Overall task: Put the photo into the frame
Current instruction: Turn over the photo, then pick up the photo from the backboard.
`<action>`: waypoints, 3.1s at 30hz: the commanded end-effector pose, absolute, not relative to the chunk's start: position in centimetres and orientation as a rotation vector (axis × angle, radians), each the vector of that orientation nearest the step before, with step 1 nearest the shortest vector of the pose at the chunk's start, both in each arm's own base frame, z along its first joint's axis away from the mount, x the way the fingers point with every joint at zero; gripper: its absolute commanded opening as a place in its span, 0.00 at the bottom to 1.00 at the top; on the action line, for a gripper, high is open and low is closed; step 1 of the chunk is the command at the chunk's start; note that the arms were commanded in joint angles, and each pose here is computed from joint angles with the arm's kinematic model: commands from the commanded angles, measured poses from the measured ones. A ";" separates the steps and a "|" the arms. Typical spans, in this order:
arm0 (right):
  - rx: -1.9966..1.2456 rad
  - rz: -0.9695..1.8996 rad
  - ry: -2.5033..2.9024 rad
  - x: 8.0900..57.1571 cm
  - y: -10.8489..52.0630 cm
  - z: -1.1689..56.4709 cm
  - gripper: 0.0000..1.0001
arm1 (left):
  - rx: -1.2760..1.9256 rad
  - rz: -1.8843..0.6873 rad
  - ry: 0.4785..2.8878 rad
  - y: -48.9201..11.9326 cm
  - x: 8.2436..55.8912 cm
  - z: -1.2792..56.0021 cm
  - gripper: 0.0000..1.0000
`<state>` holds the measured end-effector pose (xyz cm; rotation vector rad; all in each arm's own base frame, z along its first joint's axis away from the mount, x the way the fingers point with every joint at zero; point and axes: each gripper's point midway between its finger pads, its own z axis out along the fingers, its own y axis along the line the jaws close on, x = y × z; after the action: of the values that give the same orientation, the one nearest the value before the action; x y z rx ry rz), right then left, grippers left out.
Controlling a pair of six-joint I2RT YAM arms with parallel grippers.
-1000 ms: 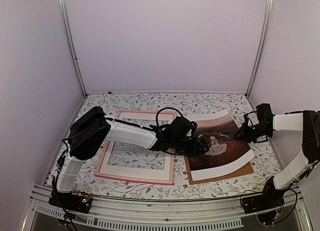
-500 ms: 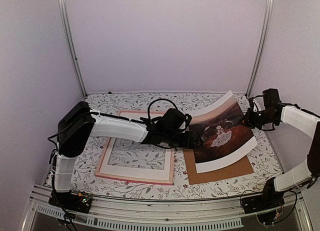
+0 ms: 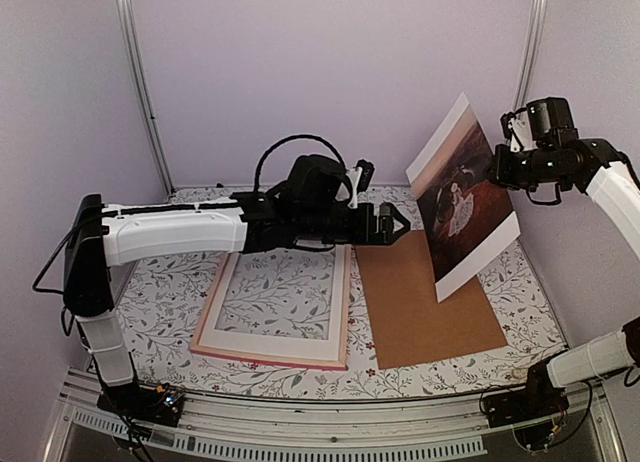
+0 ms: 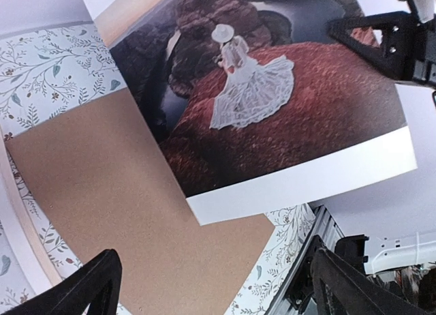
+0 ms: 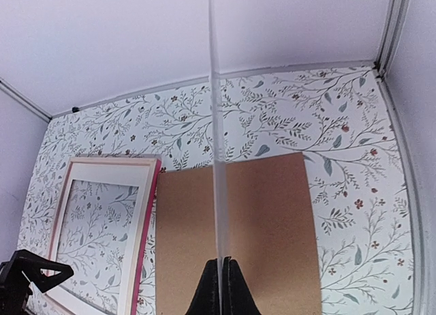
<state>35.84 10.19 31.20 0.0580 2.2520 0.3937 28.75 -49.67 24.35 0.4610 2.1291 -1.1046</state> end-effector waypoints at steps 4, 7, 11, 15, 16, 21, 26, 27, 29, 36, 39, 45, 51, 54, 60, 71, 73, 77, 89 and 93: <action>0.075 0.069 2.309 34.8 9.5 31.9 0.00 | 0.401 -1.166 2.135 -47.2 28.7 24.7 1.00; 0.037 0.026 2.330 34.6 11.4 31.5 0.01 | 0.339 -1.284 2.090 -46.0 29.3 25.6 1.00; -0.021 -0.047 2.356 34.2 13.8 31.1 0.02 | 0.263 -1.341 2.086 -43.9 30.0 25.8 1.00; -0.096 -0.097 2.408 33.8 17.0 29.5 0.05 | 0.211 -1.315 2.112 -42.4 30.6 26.0 1.00; -0.111 -0.104 2.428 33.9 17.9 28.6 0.06 | 0.198 -1.309 2.115 -42.1 30.8 26.1 1.00; -0.226 -0.005 2.490 33.4 23.2 25.6 0.09 | 0.116 -1.278 2.107 -40.4 31.5 26.7 1.00; -0.311 0.143 2.505 32.7 27.7 24.3 0.11 | 0.022 -1.290 2.089 -39.0 31.9 26.6 1.00; -0.324 0.169 2.506 32.6 28.3 24.2 0.11 | 0.004 -1.304 2.082 -38.9 32.0 26.5 1.00; -0.342 0.203 2.511 32.4 29.2 23.8 0.11 | -0.026 -1.309 2.085 -38.8 32.1 26.1 1.00; -0.363 0.241 2.526 31.9 30.7 22.5 0.12 | -0.077 -1.397 2.106 -40.2 32.6 24.6 1.00; -0.366 0.255 2.538 31.7 30.9 21.3 0.10 | -0.097 -1.403 2.133 -40.7 33.0 23.2 1.00; -0.297 0.179 2.579 32.6 27.8 18.1 0.13 | -0.135 -1.294 2.207 -40.0 33.5 18.8 1.00; -0.179 0.227 2.605 35.0 22.7 14.6 0.41 | -0.065 -1.209 2.295 -40.5 33.6 14.5 1.00; -0.125 0.314 2.614 36.1 20.4 12.9 0.49 | -0.008 -1.157 2.332 -40.9 33.9 12.9 1.00; -0.026 0.418 2.596 38.1 15.9 10.8 0.59 | 0.075 -1.068 2.388 -41.1 34.5 10.3 1.00; 0.077 0.556 2.599 40.7 11.6 7.0 0.75 | 0.121 -0.977 2.423 -40.6 36.4 8.3 0.98; 0.080 0.571 2.607 40.8 11.5 6.2 0.75 | 0.125 -0.958 2.428 -40.3 36.9 8.1 0.97; 0.087 0.565 2.631 40.6 11.1 4.8 0.75 | 0.138 -0.938 2.437 -40.2 37.9 7.5 0.96; 0.110 0.604 2.654 37.4 11.1 3.1 0.73 | 0.149 -0.953 2.447 -40.9 39.8 6.2 0.92; 0.120 0.657 2.649 36.3 11.5 3.0 0.72 | 0.149 -0.957 2.452 -41.0 40.3 5.9 0.91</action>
<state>37.79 11.07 3.15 0.0980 2.6432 0.5888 39.17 -41.06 5.56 0.1356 2.4649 -0.9479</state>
